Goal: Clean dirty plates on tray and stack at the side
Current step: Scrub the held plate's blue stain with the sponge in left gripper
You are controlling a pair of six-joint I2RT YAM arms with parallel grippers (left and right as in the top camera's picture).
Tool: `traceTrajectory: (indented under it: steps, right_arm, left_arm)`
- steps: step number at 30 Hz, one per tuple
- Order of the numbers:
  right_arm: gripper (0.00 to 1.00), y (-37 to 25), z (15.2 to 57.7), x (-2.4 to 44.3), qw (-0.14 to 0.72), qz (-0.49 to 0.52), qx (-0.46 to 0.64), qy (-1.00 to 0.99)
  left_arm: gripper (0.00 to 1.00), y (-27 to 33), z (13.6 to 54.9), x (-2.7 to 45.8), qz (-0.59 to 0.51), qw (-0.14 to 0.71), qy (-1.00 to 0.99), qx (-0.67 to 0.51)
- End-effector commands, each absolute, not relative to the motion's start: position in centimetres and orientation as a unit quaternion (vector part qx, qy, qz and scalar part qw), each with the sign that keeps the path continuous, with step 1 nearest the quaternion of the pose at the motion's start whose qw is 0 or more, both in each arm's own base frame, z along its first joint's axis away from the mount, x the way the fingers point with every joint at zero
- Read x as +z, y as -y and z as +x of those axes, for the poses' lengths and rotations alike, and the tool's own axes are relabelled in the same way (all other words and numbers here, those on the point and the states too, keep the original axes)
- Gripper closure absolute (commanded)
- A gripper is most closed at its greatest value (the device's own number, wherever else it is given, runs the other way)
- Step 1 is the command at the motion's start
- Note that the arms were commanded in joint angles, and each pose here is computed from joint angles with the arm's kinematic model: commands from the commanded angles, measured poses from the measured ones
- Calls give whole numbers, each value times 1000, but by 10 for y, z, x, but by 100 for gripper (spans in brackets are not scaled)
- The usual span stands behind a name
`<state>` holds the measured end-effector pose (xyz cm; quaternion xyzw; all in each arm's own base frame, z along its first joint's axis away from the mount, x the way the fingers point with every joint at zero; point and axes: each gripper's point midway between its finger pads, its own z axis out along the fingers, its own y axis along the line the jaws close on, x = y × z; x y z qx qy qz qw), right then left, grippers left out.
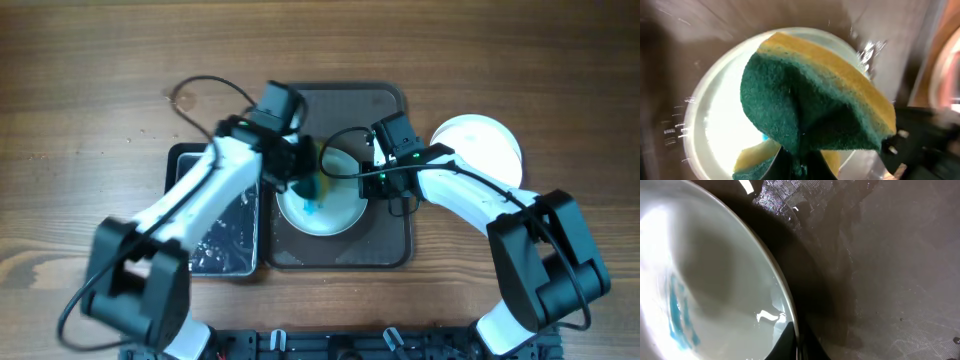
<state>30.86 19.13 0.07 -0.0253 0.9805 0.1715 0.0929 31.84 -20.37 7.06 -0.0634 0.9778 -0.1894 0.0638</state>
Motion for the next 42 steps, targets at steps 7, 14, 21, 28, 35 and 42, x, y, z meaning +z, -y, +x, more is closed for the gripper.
traceTrajectory:
  steps: [7, 14, 21, 28, 35, 42]
  right_arm:
    - [96, -178, 305, -21, 75, -5, 131, -988]
    - [96, -176, 302, -22, 67, 3, 128, -989]
    - [96, -176, 301, -22, 66, 4, 128, -990]
    - [96, -175, 299, -22, 62, 3, 126, -990]
    - [96, -172, 293, -24, 51, -5, 119, -992]
    - [96, -172, 293, -24, 51, -5, 119, -992]
  left_arm:
    - [96, 230, 285, -6, -67, -27, -988, -138]
    - [96, 103, 288, -1, -135, 15, -983, 125]
    - [96, 150, 296, -3, -96, -2, -995, -7]
    - [96, 272, 277, 12, -39, -43, -964, -258]
    - [96, 298, 268, 1, -1, -37, -963, -267]
    - [96, 218, 282, -17, -72, -21, -990, -120]
